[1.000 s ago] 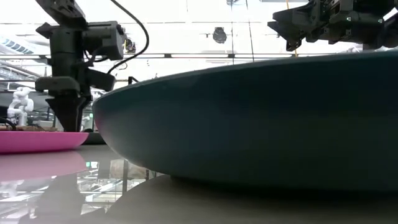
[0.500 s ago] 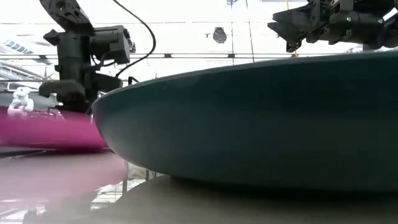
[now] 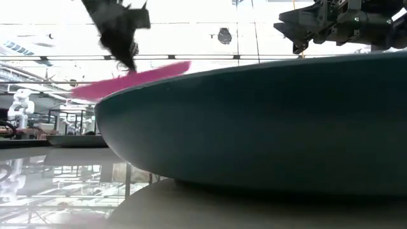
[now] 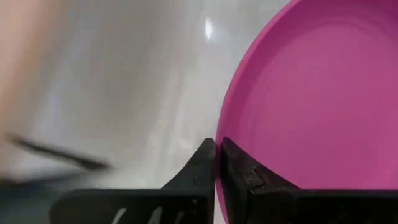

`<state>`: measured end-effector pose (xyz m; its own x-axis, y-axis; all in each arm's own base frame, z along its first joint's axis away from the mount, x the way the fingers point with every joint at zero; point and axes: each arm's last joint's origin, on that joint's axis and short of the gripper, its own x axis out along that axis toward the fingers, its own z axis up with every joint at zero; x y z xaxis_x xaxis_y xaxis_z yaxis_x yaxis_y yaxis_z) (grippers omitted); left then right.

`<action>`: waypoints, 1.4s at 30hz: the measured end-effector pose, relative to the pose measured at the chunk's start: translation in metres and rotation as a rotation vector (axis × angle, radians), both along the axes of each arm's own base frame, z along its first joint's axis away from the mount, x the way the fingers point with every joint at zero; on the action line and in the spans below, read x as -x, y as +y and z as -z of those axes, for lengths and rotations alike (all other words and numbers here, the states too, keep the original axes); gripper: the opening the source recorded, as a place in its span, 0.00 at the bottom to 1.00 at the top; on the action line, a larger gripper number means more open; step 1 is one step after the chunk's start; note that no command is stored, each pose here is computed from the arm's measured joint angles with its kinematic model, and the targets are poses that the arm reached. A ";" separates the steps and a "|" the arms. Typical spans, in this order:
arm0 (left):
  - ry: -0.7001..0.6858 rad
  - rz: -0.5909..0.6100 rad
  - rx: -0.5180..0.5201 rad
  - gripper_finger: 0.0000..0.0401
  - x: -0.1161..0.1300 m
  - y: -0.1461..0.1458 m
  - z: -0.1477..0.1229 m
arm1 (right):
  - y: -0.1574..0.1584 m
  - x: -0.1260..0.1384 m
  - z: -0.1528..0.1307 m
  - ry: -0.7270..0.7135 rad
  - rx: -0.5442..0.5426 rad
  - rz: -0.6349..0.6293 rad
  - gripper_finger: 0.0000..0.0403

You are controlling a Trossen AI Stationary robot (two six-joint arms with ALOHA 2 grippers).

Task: Place and stack plates onto a shelf
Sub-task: Stack the pink plate on top of the purple plate on the shelf

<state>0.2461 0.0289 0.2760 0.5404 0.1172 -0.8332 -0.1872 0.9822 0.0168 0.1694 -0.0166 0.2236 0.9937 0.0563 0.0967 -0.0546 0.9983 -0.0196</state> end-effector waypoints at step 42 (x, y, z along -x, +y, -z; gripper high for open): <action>-0.379 -0.373 -0.027 0.09 -0.116 0.223 -0.067 | 0.000 0.000 -0.001 -0.019 0.062 0.007 0.35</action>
